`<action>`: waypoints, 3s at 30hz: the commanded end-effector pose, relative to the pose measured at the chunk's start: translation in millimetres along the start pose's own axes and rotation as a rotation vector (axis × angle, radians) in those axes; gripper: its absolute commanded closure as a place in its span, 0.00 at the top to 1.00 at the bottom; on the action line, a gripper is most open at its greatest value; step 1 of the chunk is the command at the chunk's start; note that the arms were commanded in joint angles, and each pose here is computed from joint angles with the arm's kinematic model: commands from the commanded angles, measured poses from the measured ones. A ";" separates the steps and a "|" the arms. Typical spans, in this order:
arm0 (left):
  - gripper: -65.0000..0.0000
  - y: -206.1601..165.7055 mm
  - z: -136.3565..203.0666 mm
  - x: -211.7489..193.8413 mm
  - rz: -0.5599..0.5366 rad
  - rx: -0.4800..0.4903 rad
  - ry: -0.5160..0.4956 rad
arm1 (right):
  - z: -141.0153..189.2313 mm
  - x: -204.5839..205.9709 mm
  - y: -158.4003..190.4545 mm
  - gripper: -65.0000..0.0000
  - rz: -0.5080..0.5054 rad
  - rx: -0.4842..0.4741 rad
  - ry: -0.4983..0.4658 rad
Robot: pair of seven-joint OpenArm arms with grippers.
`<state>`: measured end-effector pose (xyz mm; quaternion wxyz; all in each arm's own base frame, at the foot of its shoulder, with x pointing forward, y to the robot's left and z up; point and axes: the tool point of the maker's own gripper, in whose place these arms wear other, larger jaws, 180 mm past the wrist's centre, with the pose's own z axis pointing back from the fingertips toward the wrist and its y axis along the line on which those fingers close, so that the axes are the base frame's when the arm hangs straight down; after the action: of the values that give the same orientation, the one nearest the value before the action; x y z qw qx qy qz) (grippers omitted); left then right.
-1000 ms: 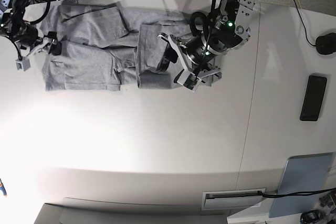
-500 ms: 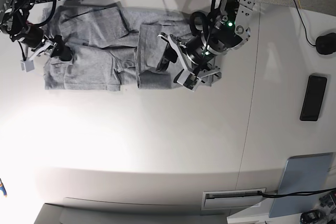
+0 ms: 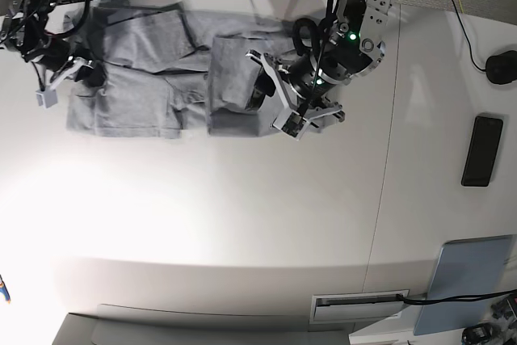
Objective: Fold the T-shirt properly
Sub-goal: 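Move the right gripper to the strip's other end and grasp it, then lift the end with the right gripper and fold it toward the left gripper, then open the right gripper and raise it away from the shirt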
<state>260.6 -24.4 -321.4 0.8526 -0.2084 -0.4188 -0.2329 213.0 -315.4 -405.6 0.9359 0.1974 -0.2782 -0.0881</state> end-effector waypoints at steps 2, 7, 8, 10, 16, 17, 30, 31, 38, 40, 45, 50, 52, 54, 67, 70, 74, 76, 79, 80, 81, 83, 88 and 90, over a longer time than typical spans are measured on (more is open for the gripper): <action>0.51 4.9 3.8 10.5 0.003 0.014 -0.044 | 25.7 31.5 -14.8 0.00 0.057 -0.064 -0.058; 0.51 24.1 11.3 -1.5 0.035 0.064 -0.028 | 56.4 65.8 -6.2 0.00 0.162 -0.114 -0.128; 0.51 28.6 13.3 -3.7 0.045 0.077 -0.029 | 58.3 68.6 1.7 0.00 0.185 -0.116 -0.124; 0.51 36.4 17.0 -9.4 0.065 0.101 -0.027 | 58.8 71.9 24.3 0.00 0.231 -0.104 -0.132; 0.51 32.6 20.9 -21.2 0.060 0.078 -0.013 | 48.4 71.5 106.7 0.00 0.379 -0.060 -0.198; 0.51 32.1 20.8 -22.8 0.061 0.077 -0.009 | 46.0 70.4 120.0 0.00 0.406 -0.062 -0.205; 0.51 32.6 0.9 -67.1 0.113 0.047 0.081 | -14.2 26.5 256.9 0.00 0.521 0.114 -0.213; 0.51 33.0 -1.0 -71.2 0.119 0.046 0.087 | -17.3 24.2 265.0 0.00 0.522 0.128 -0.216; 0.51 25.7 -7.4 -85.1 0.109 -0.004 0.102 | -36.8 3.6 309.1 0.00 0.521 0.217 -0.197; 0.51 25.9 -7.5 -84.6 0.109 -0.004 0.101 | -38.6 -0.6 320.9 0.00 0.524 0.250 -0.198; 0.51 25.9 -7.5 -84.9 0.109 -0.004 0.102 | -38.4 -15.7 349.8 0.00 0.578 0.339 -0.180; 0.51 25.9 -7.5 -84.9 0.109 -0.004 0.102 | -36.2 -25.1 363.5 0.18 0.637 0.396 -0.169; 0.51 26.0 -7.5 -84.7 0.109 -0.003 0.102 | -35.0 -25.7 366.3 0.33 0.638 0.413 -0.172; 0.51 26.7 -7.6 -84.1 0.108 -0.002 0.100 | -29.5 -28.9 377.0 0.37 0.631 0.484 -0.175; 0.51 60.4 15.4 -74.6 0.040 0.101 0.117 | -7.8 -7.4 394.7 0.37 0.674 0.651 -0.270; 0.51 71.0 27.9 -57.4 0.010 0.148 0.078 | -10.3 15.8 365.2 0.37 0.630 0.548 -0.309; 0.52 64.6 39.1 -33.1 -0.023 0.143 0.020 | -8.7 44.0 316.7 0.37 0.549 0.393 -0.350; 0.51 56.7 43.0 -18.5 -0.013 0.117 -0.027 | -4.3 55.8 291.1 0.37 0.527 0.318 -0.372; 0.52 43.5 46.9 -1.9 -0.004 0.074 -0.081 | 5.3 69.9 248.3 0.37 0.527 0.189 -0.379; 0.52 39.0 47.0 1.3 0.012 0.058 -0.092 | 9.2 74.2 233.3 0.37 0.530 0.140 -0.377; 0.52 33.9 46.2 3.3 0.034 0.036 -0.100 | 13.2 78.0 218.6 0.37 0.535 0.089 -0.374; 0.52 18.5 44.6 7.2 0.042 -0.033 -0.116 | 22.7 85.6 189.9 0.37 0.526 -0.013 -0.371; 0.51 -8.1 40.9 23.2 0.093 -0.131 -0.182 | 46.1 94.5 138.6 0.37 0.499 -0.193 -0.364; 0.51 -16.7 38.5 26.2 0.102 -0.150 -0.189 | 52.1 95.0 128.2 0.37 0.500 -0.229 -0.358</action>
<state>238.7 -19.4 -289.0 0.8167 -0.3032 -0.4484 -0.2002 264.3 -243.6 -278.8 0.8931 -0.0006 -0.4442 0.0708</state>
